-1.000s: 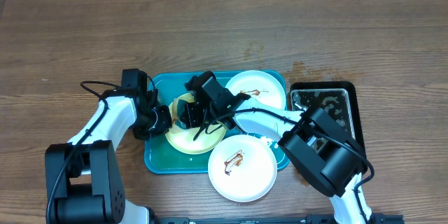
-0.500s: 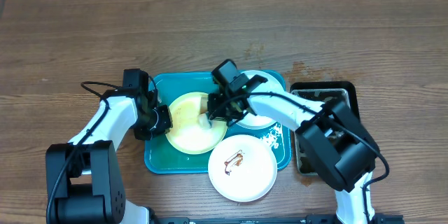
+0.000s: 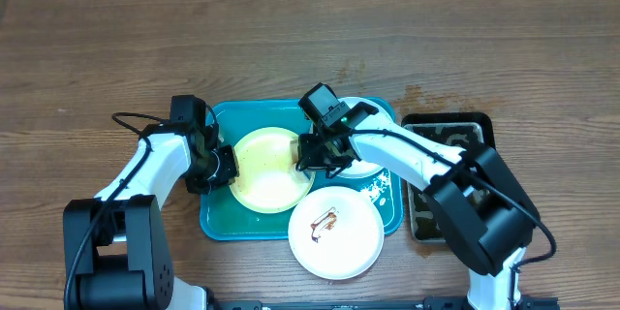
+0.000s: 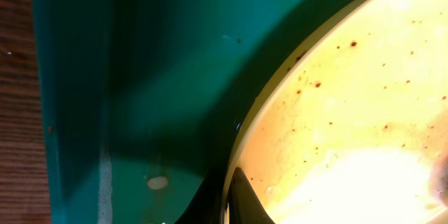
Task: Clean dirty plates on tray and stack at the side
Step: 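Return the sponge to the basin with the right gripper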
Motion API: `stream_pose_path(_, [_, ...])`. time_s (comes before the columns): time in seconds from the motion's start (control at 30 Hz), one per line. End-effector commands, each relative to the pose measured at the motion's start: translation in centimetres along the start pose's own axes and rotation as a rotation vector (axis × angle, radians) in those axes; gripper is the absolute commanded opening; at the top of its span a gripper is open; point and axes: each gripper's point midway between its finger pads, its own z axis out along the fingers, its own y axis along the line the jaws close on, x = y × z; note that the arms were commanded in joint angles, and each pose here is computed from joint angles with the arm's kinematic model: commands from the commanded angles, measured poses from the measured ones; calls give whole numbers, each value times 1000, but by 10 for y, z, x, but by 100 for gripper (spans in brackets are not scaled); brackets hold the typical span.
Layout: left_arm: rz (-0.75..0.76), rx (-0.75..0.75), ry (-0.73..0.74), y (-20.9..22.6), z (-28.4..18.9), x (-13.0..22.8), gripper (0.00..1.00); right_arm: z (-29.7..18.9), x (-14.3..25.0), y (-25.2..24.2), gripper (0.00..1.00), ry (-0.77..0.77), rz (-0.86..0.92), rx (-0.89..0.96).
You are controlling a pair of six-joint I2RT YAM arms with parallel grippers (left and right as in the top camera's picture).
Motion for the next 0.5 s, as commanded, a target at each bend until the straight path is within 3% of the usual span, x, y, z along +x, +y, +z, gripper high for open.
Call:
stream_pose_path(0.0, [-37,-79,2,15,4,4,4,-21,-12,-25,4,-97,-7,108])
stream_pose_path(0.33, [-39,-77,-6,14,2,1,4,-90,-20,11,4,-230,-99,-13])
stream_pose_path(0.47, [-35,-74,-27,10,-9,-7,4,-108,-19,-14,4,-256,-64,93])
